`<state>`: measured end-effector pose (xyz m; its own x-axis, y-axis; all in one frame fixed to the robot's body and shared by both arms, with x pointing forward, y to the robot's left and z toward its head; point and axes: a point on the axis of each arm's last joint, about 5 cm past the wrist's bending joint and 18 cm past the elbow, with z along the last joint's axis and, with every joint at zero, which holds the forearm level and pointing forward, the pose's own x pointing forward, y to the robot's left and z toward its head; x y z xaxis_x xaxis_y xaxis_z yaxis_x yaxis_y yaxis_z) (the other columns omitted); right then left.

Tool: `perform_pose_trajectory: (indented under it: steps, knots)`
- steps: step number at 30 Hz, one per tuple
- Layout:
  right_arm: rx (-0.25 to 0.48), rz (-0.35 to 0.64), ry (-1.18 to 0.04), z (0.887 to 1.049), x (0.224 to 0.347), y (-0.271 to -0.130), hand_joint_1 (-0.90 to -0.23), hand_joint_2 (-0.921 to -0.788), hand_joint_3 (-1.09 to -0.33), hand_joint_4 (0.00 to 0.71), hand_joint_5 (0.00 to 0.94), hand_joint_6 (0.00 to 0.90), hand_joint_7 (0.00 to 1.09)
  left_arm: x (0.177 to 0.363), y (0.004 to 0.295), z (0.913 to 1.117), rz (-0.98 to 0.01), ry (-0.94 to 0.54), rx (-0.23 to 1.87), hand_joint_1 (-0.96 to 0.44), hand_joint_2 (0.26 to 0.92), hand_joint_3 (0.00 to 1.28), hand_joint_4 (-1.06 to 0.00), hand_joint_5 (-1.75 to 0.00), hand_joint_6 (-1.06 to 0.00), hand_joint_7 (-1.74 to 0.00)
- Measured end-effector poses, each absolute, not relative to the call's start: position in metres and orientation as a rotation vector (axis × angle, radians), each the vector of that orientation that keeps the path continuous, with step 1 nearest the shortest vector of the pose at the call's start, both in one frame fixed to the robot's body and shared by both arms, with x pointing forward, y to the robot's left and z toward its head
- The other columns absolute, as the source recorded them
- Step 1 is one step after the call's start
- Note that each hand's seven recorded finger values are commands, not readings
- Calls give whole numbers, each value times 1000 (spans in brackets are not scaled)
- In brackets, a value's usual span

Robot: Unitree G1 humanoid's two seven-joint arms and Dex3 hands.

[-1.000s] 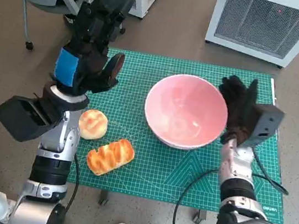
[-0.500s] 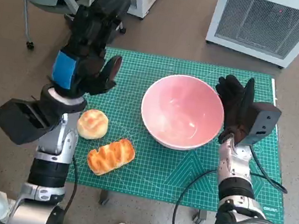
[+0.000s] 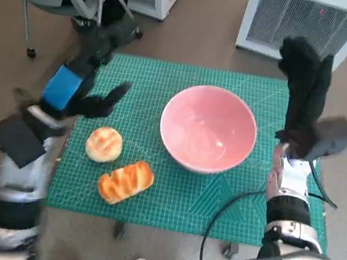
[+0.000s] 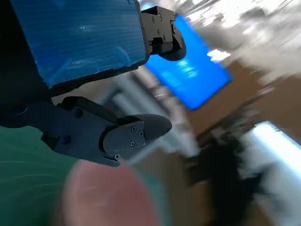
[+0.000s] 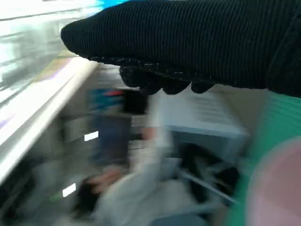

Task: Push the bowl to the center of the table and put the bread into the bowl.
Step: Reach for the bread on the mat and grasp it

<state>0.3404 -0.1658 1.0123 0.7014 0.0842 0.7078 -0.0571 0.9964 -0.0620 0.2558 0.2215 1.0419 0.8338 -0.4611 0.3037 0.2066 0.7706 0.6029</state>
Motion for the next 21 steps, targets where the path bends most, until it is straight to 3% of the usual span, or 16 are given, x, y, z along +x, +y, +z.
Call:
perform_pose_trajectory:
  steps: [4, 8, 21]
  knots:
    - [-84, 155, -1008, 1033, 332, -160, -595, -921, -754, 302, 22, 62, 612, 243, 226, 1044, -414, -367, 692, -344, 921, 384, -196, -29, -43, -448]
    - [-123, 210, -1119, 1041, 324, -155, -598, -921, -749, 304, 21, 63, 615, 234, 229, 1043, -451, -315, 763, -358, 921, 370, -227, -14, -90, -387]
    - [-166, 267, -1200, 1041, 305, -156, -578, -921, -722, 282, 6, 53, 629, 213, 243, 1029, -567, -166, 899, -337, 921, 346, -312, -20, -174, -328]
